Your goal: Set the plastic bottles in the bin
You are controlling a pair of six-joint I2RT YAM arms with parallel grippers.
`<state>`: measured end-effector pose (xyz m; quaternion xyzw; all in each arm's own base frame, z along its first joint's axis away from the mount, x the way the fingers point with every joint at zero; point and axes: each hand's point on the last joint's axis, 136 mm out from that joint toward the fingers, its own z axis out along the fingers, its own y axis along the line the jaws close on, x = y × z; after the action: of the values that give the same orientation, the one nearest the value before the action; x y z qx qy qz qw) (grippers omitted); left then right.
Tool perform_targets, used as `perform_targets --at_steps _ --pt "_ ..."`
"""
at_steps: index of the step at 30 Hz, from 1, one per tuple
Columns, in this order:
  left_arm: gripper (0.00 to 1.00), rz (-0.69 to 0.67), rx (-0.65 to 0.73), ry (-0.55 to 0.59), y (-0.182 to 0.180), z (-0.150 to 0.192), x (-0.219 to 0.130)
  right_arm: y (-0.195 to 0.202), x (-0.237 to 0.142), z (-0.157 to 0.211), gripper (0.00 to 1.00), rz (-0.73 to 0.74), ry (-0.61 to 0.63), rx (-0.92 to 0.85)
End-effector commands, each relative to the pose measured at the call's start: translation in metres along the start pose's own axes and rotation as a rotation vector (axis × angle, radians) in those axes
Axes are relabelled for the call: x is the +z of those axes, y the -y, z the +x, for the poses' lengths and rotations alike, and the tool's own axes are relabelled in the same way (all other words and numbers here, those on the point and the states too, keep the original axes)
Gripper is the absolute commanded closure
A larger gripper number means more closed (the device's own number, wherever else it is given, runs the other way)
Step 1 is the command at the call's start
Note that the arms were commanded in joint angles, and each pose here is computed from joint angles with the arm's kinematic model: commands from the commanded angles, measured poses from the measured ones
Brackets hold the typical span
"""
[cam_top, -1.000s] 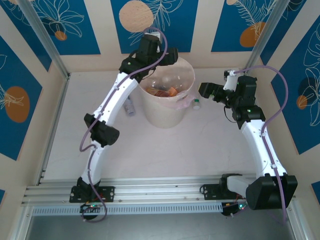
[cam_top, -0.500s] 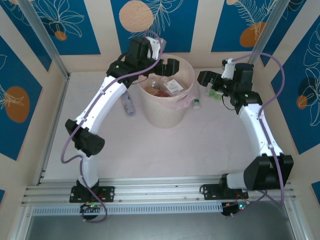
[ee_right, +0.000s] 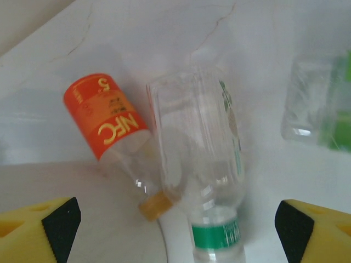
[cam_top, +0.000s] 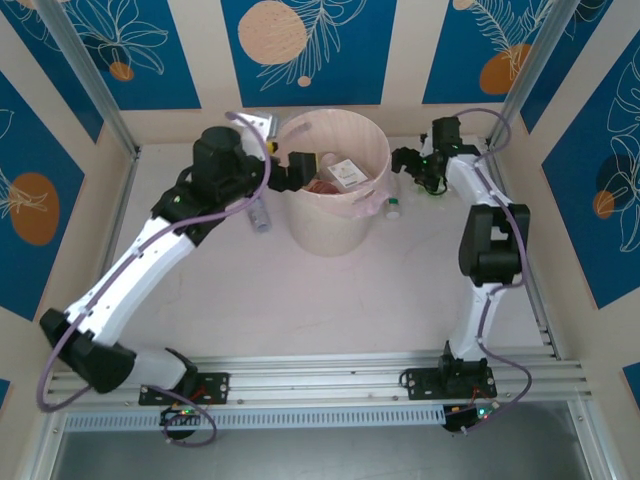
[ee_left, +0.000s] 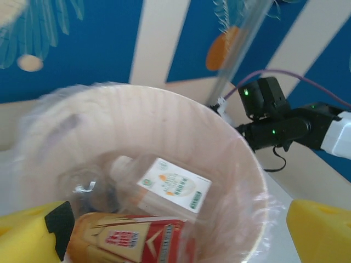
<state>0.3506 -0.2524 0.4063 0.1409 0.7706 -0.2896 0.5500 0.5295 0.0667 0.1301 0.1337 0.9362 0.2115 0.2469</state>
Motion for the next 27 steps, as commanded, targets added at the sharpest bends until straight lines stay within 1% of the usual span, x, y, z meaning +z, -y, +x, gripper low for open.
perform_targets --at_steps 1,5,7,9,13,17,20,22,24,27 --pt "0.00 -0.233 -0.047 0.091 -0.050 0.005 -0.012 0.003 0.018 -0.004 0.07 0.098 -0.027 -0.034" --pt "0.00 -0.431 -0.121 0.094 -0.103 0.036 -0.037 0.015 0.048 -0.005 0.07 0.203 -0.056 -0.044" --pt "0.00 -0.487 -0.169 0.080 -0.125 0.052 -0.046 0.014 0.059 -0.001 0.08 0.207 -0.081 -0.045" --pt "0.00 -0.513 -0.227 0.058 -0.142 0.069 -0.050 0.017 0.067 0.001 0.11 0.229 -0.088 -0.047" --pt "0.00 -0.552 -0.308 0.028 -0.167 0.093 -0.053 0.016 0.078 0.007 0.23 0.233 -0.110 -0.054" --pt "0.00 -0.554 -0.341 0.008 -0.176 0.105 -0.049 0.014 0.075 0.009 0.36 0.246 -0.101 -0.086" --pt "0.00 -0.548 -0.350 -0.001 -0.178 0.108 -0.046 0.007 0.060 0.002 0.41 0.237 -0.058 -0.105" --pt "0.00 -0.551 -0.354 -0.007 -0.180 0.110 -0.045 -0.002 0.041 -0.006 0.43 0.227 -0.008 -0.120" --pt "0.00 -0.553 -0.354 -0.015 -0.182 0.112 -0.044 -0.013 0.013 -0.015 0.44 0.204 0.063 -0.132" --pt "0.00 -0.559 -0.356 -0.035 -0.186 0.118 -0.041 -0.035 -0.050 -0.033 0.45 0.175 0.214 -0.152"
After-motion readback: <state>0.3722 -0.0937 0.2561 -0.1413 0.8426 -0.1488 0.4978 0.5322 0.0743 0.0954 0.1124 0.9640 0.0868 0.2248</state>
